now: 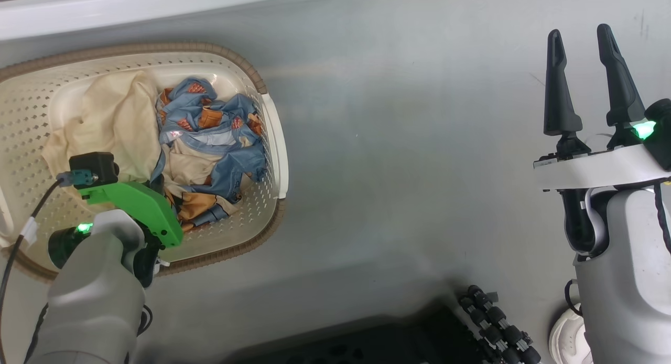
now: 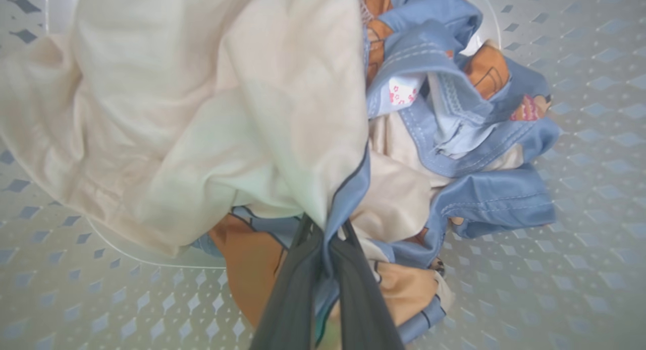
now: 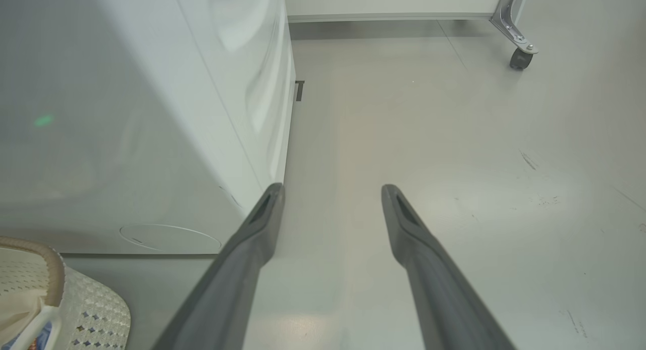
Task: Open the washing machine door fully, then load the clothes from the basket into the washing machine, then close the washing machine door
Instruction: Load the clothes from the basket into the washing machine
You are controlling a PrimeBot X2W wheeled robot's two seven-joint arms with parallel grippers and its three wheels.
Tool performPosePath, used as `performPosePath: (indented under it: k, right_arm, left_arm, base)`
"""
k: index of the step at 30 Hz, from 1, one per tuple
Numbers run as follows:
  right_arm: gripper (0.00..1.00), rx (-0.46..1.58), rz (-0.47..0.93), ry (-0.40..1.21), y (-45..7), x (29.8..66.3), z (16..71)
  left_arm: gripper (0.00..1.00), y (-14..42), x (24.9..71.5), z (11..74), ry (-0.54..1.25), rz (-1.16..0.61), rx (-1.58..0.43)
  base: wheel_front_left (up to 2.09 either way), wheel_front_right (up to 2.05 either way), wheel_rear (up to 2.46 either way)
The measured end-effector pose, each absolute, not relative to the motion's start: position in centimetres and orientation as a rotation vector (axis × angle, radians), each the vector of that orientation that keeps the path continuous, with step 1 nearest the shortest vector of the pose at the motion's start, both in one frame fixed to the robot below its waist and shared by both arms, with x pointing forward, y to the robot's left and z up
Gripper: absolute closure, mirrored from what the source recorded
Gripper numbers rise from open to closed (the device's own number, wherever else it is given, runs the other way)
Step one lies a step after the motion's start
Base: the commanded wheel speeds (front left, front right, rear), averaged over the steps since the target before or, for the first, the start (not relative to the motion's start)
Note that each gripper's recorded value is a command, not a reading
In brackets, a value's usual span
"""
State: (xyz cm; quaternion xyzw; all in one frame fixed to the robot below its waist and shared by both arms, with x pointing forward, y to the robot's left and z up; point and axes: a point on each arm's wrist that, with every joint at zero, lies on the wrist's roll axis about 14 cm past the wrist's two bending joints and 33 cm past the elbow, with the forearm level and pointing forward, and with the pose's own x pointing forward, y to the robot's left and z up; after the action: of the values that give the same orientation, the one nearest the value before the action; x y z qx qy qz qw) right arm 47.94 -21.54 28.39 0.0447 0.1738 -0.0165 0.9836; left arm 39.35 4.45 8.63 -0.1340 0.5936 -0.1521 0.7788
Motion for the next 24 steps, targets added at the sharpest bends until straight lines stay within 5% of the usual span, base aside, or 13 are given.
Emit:
performPosePath:
  k: [24]
  right_arm:
    - [0.0, 0.12, -0.013, 0.223, -20.5, 48.3, 35.2]
  left_arm:
    - [1.0, 5.0, 40.7, 16.6, 1.036, -0.293, -0.301]
  base:
    - [0.0, 0.0, 0.0]
